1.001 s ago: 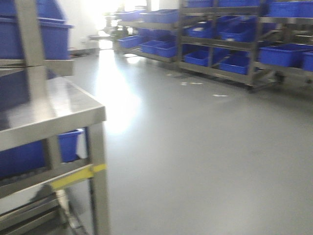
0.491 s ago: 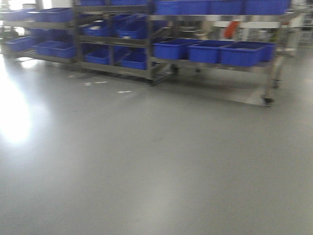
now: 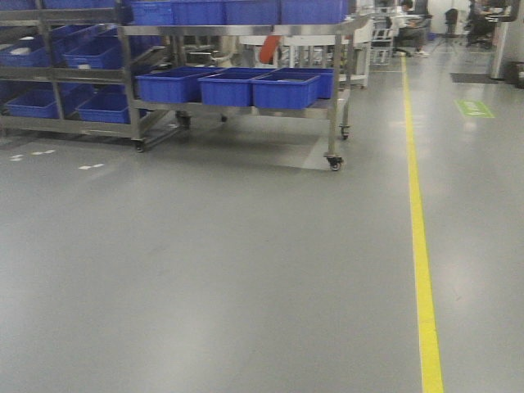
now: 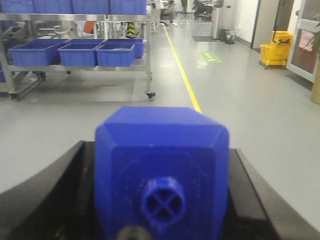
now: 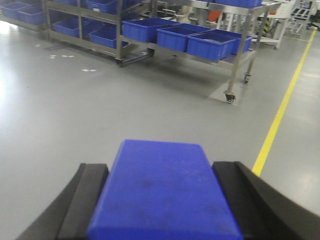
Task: Pick and sort blue part to right shelf
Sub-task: 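Turn the base away from the table while holding both parts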
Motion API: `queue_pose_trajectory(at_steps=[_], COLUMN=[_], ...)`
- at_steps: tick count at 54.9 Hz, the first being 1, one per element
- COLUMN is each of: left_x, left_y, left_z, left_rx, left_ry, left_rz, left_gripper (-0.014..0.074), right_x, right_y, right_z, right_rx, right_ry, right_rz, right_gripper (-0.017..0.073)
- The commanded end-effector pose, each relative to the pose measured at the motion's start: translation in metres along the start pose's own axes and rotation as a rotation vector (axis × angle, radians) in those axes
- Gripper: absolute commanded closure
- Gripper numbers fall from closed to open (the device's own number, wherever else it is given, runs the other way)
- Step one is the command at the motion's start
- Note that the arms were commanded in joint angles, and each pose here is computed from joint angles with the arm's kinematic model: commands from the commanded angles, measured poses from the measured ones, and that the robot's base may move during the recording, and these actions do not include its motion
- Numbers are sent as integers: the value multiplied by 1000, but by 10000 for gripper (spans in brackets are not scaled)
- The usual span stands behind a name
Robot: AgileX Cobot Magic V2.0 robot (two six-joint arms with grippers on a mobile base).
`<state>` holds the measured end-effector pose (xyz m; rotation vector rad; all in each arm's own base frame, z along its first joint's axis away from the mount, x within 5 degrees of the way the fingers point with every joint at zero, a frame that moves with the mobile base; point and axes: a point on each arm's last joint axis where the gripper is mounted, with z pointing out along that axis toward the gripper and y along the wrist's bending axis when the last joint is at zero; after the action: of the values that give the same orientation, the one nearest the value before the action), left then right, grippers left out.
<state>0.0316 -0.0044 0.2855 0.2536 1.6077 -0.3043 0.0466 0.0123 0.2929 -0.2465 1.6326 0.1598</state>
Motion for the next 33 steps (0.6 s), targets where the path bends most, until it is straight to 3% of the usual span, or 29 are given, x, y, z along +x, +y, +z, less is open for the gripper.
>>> queue_pose_trajectory(at_steps=[1, 33], left_x=[-17, -17], left_y=[-2, -2], left_z=[-3, -3], left_rx=[27, 27], left_ry=[-108, -108], left_rz=[-2, -2], left_gripper=[239, 239], right_x=[-17, -17], right_y=[-1, -1], right_z=[-2, -2], right_rx=[9, 9], right_ry=[-110, -110], right_rz=[-16, -16], right_gripper=[377, 377])
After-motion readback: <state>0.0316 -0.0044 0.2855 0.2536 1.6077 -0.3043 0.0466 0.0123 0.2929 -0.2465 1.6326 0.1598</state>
